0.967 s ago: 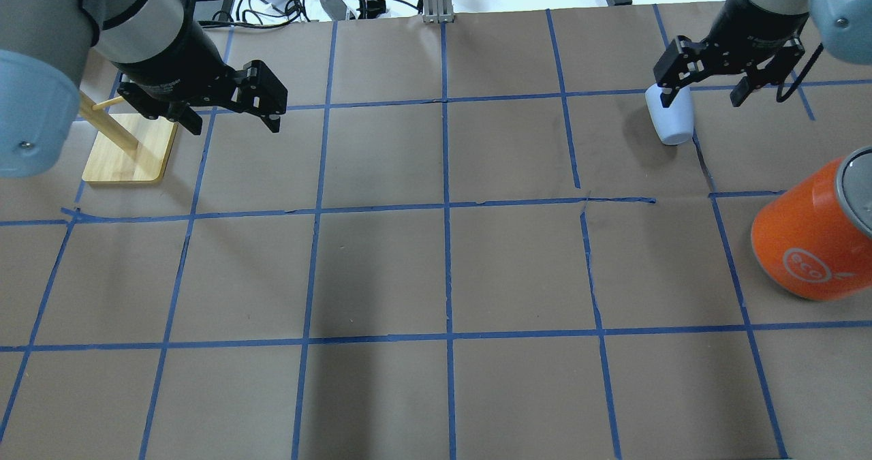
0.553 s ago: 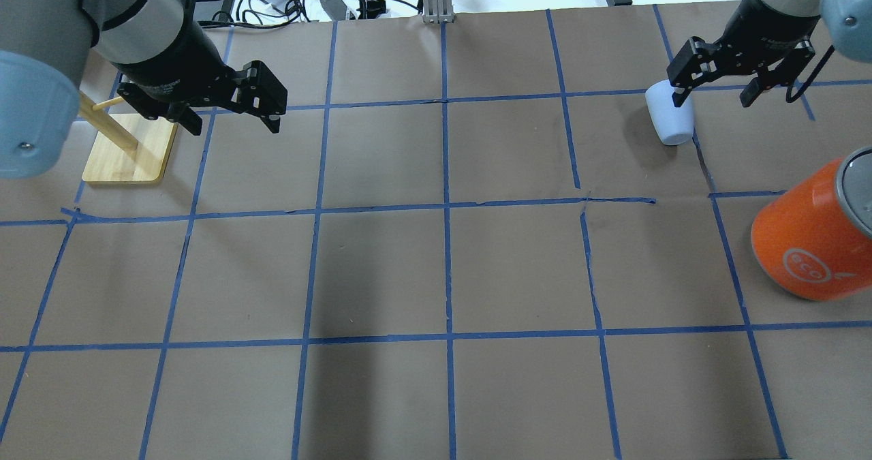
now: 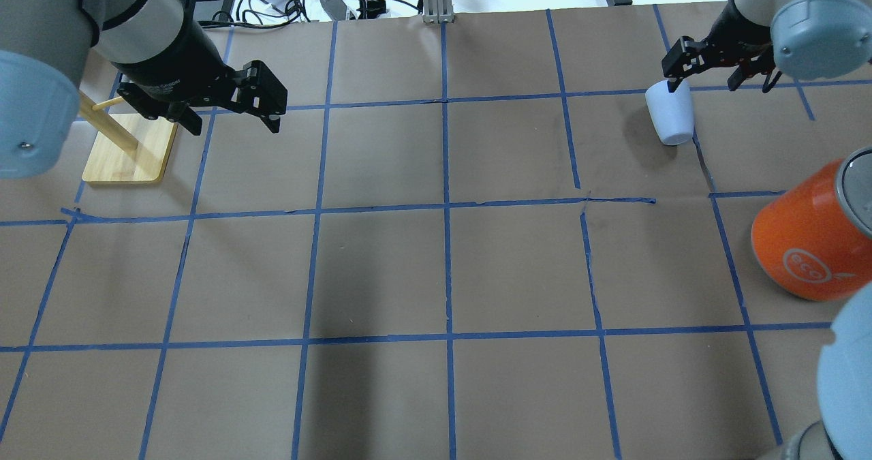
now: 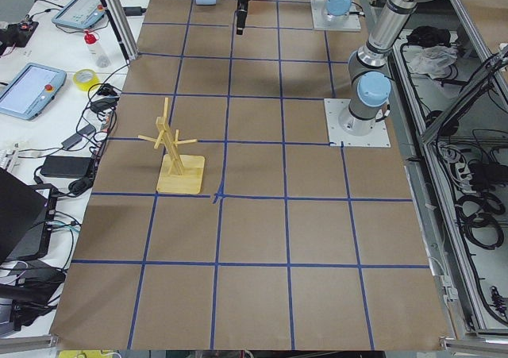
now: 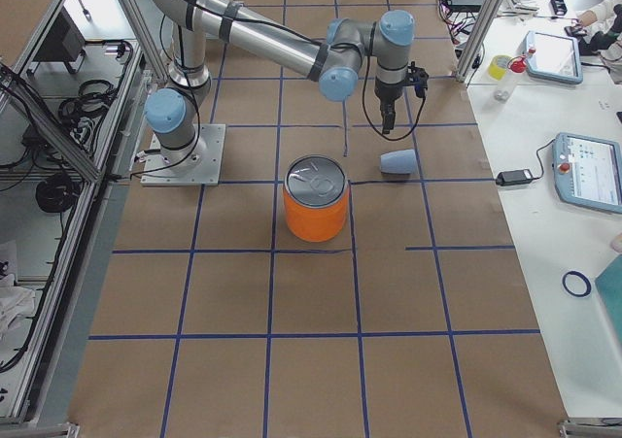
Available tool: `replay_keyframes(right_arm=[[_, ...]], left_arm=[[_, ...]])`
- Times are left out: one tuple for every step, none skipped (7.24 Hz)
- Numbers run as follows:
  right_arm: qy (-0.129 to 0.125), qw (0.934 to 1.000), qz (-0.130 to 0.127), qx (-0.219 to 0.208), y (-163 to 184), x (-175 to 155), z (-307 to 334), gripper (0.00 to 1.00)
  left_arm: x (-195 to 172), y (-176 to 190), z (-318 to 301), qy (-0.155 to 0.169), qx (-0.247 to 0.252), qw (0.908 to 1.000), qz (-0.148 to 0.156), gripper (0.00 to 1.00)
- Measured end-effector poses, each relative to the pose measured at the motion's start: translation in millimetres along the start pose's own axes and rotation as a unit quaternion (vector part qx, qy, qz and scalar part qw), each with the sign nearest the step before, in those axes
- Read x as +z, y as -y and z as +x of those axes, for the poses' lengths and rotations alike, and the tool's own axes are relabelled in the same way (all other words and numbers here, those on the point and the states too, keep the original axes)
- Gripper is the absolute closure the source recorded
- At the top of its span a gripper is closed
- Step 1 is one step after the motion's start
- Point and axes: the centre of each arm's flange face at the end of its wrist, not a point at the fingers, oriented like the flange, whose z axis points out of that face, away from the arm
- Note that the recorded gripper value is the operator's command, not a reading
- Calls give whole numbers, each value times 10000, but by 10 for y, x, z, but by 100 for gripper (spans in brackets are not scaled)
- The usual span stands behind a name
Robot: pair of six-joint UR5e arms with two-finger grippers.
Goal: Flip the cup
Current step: 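Lower the right gripper and close it around the cup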
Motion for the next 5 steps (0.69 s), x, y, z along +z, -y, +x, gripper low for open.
replay_keyframes(right_arm=[[-5,10000,51,15,87,237,20,0],[8,10000,48,28,137,421,30,0],[22,10000,-27,24,187,647,42,0],[15,10000,-52,11,246,873,60,0],[1,10000,-36,0,290,1046,73,0]], left_arm=[[2,-1,0,2,0,10000,-3,0],[2,-1,0,3,0,10000,-4,0],[1,-1,0,2,0,10000,-2,0],[1,0,0,1,0,10000,-2,0],[4,0,1,-2,1,10000,-5,0]])
